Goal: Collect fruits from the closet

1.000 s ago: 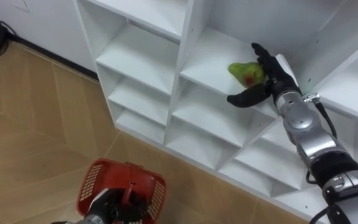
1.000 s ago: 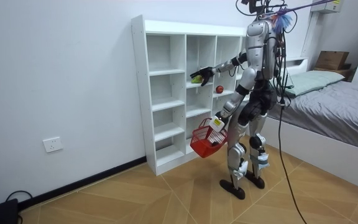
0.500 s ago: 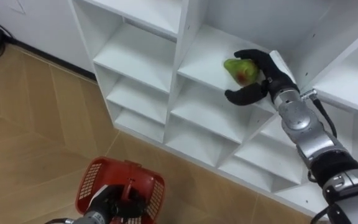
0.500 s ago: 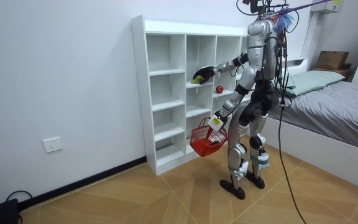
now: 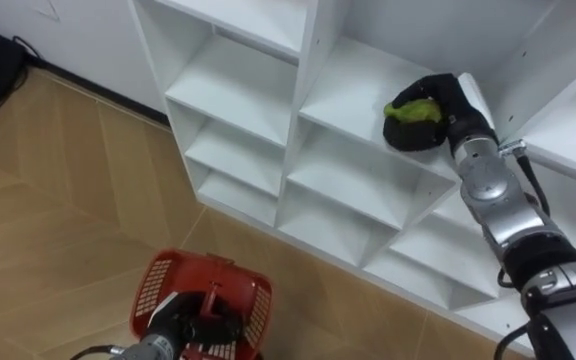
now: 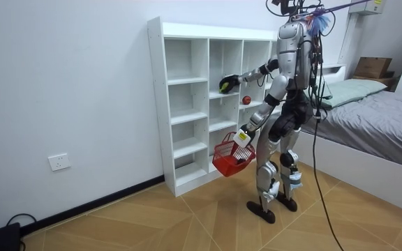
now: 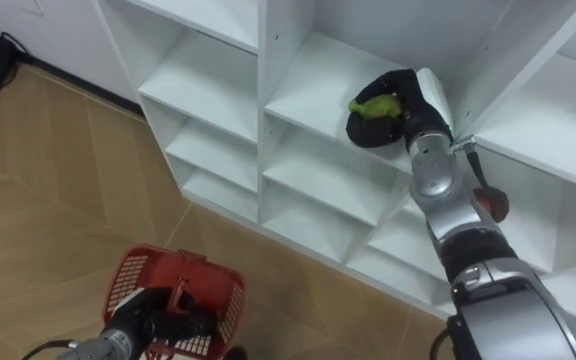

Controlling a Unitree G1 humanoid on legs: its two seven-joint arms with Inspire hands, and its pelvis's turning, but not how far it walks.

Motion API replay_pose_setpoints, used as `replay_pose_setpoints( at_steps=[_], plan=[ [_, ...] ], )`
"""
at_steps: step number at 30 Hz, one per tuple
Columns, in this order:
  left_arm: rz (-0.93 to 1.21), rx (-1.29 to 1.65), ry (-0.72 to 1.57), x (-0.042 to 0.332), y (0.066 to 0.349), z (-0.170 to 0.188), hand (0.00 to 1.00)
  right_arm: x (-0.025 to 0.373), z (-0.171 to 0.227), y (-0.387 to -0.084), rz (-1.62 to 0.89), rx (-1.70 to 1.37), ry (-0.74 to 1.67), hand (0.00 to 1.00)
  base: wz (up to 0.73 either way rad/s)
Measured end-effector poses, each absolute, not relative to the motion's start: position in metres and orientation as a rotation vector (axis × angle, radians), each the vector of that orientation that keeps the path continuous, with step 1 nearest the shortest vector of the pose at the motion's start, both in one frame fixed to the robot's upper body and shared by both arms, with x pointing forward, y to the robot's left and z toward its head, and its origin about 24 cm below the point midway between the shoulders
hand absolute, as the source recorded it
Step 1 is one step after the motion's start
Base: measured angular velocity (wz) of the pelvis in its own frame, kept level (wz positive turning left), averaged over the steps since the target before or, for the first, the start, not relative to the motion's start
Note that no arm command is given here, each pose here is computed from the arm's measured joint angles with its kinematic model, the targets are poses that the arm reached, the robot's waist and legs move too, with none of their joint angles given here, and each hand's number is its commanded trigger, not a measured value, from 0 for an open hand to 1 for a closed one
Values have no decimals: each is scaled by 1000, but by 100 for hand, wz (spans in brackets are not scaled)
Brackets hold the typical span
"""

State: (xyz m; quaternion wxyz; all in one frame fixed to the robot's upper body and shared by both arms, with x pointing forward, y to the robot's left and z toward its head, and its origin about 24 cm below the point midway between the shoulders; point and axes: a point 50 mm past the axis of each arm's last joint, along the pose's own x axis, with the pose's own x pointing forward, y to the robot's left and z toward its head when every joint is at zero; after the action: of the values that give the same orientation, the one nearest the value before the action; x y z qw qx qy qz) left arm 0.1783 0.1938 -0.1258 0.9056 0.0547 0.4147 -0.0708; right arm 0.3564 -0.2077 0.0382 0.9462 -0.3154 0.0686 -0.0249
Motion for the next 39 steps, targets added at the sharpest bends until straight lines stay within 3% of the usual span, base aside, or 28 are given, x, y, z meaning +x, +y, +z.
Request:
replay_pose_setpoints(
  at_steps=[20, 39],
  plan=[
    [-173, 108, 859, 178, 185, -127, 100, 346, 33, -191, 63, -624, 121, 100, -2],
    [-185, 58, 791, 187, 168, -123, 100, 288, 27, -135, 370, -513, -9, 100, -17]
  ],
)
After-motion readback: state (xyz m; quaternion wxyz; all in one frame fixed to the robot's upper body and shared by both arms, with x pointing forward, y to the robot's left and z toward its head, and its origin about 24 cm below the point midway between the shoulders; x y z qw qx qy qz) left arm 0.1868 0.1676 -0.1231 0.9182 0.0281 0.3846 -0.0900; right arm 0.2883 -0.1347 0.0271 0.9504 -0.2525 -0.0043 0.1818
